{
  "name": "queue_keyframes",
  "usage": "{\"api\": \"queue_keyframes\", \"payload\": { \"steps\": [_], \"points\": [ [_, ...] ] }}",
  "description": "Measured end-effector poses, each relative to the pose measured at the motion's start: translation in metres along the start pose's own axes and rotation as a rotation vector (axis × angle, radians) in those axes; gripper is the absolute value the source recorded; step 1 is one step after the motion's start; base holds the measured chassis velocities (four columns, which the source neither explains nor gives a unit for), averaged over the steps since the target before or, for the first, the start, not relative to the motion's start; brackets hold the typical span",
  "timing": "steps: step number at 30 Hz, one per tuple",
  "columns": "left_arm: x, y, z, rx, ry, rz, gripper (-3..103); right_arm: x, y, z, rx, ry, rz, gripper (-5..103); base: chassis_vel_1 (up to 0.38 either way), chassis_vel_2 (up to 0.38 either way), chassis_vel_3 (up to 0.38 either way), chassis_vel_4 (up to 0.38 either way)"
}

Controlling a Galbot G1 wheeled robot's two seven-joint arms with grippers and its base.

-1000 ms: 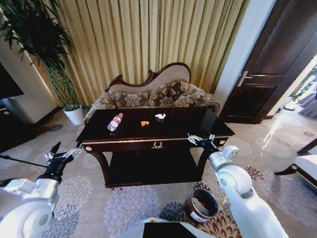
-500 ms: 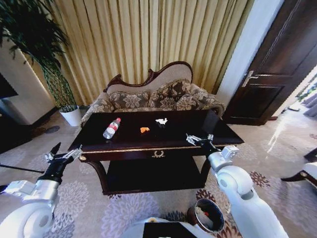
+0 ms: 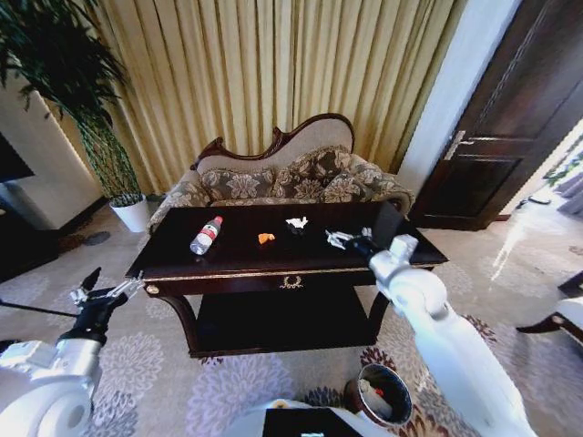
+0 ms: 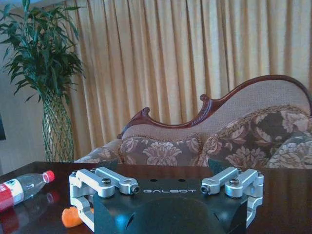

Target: Move to the front of the table and place the trash on the table into the trash bin.

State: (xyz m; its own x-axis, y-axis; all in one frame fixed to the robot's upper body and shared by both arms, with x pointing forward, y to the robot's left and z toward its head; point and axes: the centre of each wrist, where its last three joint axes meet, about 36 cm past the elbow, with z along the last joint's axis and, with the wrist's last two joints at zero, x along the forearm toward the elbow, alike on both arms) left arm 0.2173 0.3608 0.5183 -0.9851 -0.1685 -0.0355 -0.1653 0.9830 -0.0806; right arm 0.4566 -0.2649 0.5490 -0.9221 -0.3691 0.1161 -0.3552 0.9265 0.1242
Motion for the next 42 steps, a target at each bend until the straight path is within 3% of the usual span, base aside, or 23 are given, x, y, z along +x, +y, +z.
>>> {"api": "queue_keyframes", "payload": {
  "steps": [8, 14, 20, 25, 42],
  "points": [
    [0.008, 0.001, 0.003, 0.000, 0.007, -0.054, 100, -0.072, 0.003, 0.006, -0.004, 0.065, -0.031, 100, 0.000, 0.000, 0.000, 0.000],
    [0.011, 0.003, 0.005, 0.004, 0.009, -0.085, 100, -0.125, 0.034, 0.000, 0.045, 0.107, -0.087, 100, 0.000, 0.000, 0.000, 0.000],
    [0.013, 0.004, 0.008, 0.011, 0.011, -0.104, 100, -0.155, 0.042, 0.001, 0.102, 0.149, -0.071, 100, 0.000, 0.000, 0.000, 0.000],
    [0.013, 0.006, 0.008, 0.009, 0.007, -0.114, 100, -0.187, 0.036, 0.010, 0.136, 0.210, -0.020, 100, 0.000, 0.000, 0.000, 0.000],
    [0.012, 0.005, 0.006, 0.009, -0.002, -0.105, 100, -0.215, 0.009, 0.031, 0.165, 0.319, 0.071, 100, 0.000, 0.000, 0.000, 0.000]
  ]
}}
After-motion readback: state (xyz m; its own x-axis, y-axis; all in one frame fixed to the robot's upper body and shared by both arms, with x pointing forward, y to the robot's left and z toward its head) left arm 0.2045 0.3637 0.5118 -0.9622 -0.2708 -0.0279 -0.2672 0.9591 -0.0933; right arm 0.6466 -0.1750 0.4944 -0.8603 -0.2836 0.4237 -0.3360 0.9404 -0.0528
